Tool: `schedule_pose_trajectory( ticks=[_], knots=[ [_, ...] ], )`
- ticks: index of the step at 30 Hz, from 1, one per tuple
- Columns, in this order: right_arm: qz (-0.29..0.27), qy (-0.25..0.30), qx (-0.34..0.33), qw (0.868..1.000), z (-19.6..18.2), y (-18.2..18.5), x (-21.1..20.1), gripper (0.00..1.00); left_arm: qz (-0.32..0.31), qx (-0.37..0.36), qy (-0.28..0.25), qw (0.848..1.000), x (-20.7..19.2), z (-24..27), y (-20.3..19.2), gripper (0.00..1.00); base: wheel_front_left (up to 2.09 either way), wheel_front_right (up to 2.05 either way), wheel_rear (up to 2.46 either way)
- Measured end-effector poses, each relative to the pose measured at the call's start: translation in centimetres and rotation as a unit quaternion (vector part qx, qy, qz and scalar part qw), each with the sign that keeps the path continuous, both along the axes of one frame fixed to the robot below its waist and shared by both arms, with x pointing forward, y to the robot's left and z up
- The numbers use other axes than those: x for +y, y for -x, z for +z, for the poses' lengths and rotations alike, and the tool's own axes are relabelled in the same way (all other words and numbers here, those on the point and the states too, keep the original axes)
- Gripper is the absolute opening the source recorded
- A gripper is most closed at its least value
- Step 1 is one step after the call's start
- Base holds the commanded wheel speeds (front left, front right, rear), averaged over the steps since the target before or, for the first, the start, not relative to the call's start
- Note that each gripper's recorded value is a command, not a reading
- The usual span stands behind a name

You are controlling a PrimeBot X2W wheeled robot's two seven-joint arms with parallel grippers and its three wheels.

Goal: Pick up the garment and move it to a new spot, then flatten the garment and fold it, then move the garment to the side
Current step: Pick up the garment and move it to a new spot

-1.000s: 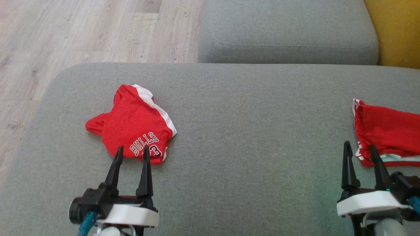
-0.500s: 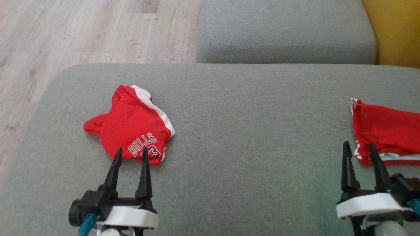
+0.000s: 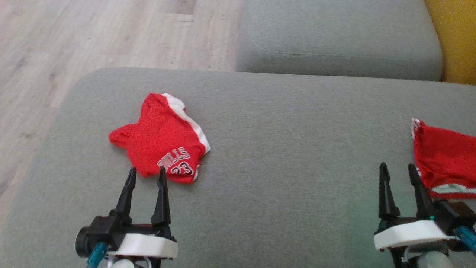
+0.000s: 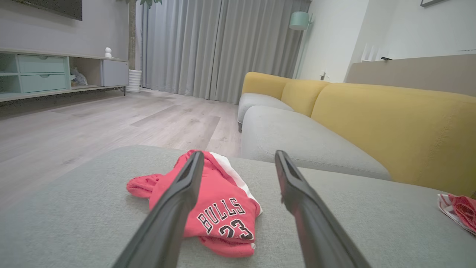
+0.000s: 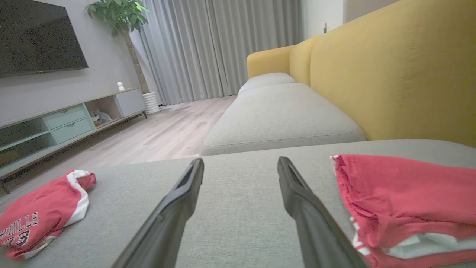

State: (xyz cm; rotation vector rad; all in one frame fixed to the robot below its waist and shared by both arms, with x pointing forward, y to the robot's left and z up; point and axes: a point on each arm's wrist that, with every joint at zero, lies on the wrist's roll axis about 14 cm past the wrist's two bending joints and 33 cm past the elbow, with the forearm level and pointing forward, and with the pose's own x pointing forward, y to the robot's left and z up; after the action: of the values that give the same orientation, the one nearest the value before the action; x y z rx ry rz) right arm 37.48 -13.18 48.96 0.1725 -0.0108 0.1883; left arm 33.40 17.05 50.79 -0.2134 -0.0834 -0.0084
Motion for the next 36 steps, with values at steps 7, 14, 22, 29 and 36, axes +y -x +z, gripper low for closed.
schedule_pose_trajectory(
  ticks=[7, 14, 22, 29, 36],
  knots=[
    [0.058, -0.008, 0.005, 0.998, -0.1, -0.4, 4.0, 1.00, 0.046, 0.000, -0.004, 0.999, 2.8, 0.0, 1.6, 1.00, 0.00, 0.00, 0.00],
    [0.126, -0.008, 0.014, 0.992, -0.6, 0.0, 8.5, 1.00, 0.095, -0.004, -0.007, 0.995, 5.8, 0.0, 3.7, 1.00, 0.00, 0.00, 0.00],
    [0.167, -0.012, 0.016, 0.986, -0.5, 0.5, 11.3, 1.00, 0.124, -0.006, -0.008, 0.992, 7.5, 0.1, 5.1, 1.00, 0.00, 0.00, 0.00],
    [0.169, -0.013, 0.024, 0.985, -1.0, 0.6, 11.3, 1.00, 0.117, 0.001, -0.013, 0.993, 7.3, -0.3, 4.8, 1.00, 0.00, 0.00, 0.00],
    [0.149, -0.016, 0.041, 0.988, -2.3, 0.0, 10.1, 1.00, 0.023, 0.045, -0.054, 0.997, 3.9, -2.0, 0.8, 1.00, 0.00, 0.00, 0.00]
  ],
)
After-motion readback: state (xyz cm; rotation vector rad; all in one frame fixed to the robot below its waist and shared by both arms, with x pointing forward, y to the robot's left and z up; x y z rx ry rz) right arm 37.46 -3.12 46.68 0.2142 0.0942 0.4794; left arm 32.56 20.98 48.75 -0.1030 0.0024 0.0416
